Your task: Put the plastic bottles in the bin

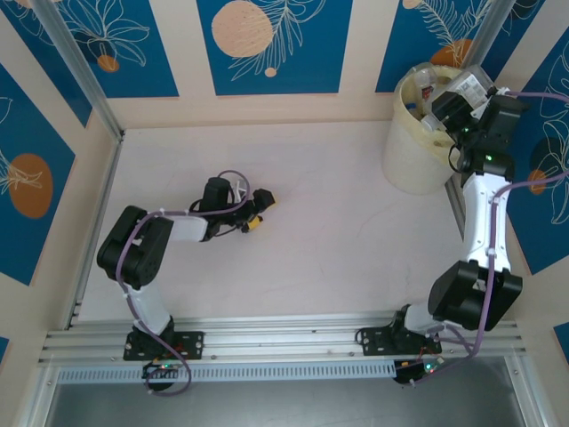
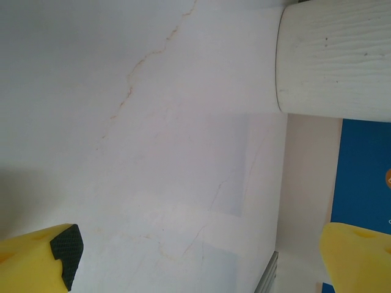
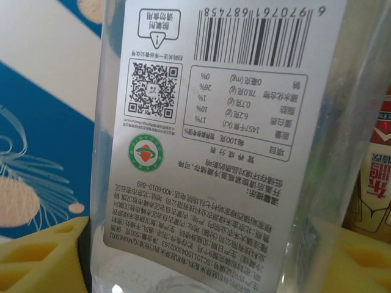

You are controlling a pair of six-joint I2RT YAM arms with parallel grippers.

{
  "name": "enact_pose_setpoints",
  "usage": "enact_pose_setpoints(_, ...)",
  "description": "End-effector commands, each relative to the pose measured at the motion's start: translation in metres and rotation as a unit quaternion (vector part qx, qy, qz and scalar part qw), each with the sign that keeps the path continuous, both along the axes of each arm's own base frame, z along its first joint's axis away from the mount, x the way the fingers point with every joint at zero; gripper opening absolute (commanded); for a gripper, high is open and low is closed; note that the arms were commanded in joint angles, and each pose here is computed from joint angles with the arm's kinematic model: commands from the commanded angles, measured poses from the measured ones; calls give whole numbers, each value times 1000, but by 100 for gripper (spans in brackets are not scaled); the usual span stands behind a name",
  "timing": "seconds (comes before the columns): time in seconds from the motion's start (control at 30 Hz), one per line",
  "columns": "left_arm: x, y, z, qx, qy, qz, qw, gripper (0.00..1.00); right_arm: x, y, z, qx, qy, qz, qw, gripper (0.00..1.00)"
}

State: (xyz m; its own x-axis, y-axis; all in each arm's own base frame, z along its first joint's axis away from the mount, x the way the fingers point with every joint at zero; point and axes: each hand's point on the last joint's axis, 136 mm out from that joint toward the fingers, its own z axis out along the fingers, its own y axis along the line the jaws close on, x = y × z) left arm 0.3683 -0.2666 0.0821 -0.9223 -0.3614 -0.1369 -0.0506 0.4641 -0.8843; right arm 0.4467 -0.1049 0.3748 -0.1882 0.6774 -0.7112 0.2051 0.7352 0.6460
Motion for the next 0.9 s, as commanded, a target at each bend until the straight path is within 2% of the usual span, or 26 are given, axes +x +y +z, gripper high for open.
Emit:
enact_pose_setpoints(0.0, 1, 7, 6, 8, -22, 3, 1000, 100, 7, -27, 22, 19, -44, -53, 997, 70)
enact_pose_setpoints(0.23, 2, 7, 4, 10, -20, 6, 1000, 100, 14, -49, 17, 31, -44, -73, 996, 73)
enact_pose_setpoints(0.4, 2, 8, 1, 11, -15, 8, 1000, 100, 25, -55, 2, 44, -12, -30, 998, 77)
enact_pose_setpoints(0.43, 2, 8, 0, 11, -14, 9, 1000, 100, 29, -53, -1, 40, -3, -17, 999, 79)
enact_pose_setpoints(0.53, 3, 8, 0, 9, -13, 13, 1000, 100, 33, -50, -6, 38, 19, -1, 999, 93)
enact_pose_setpoints(0.63, 2, 9, 1, 9, -13, 15, 1000, 100, 32, -49, 0, 27, 16, -1, 1000, 98)
enact_pose_setpoints(0.77, 1, 10, 1, 10, -14, 16, 1000, 100, 28, -48, 5, 9, 25, -10, 1000, 100)
enact_pose_setpoints(0.87, 0, 10, -1, 11, -13, 16, 1000, 100, 17, -55, 3, -5, 37, -48, 998, 99)
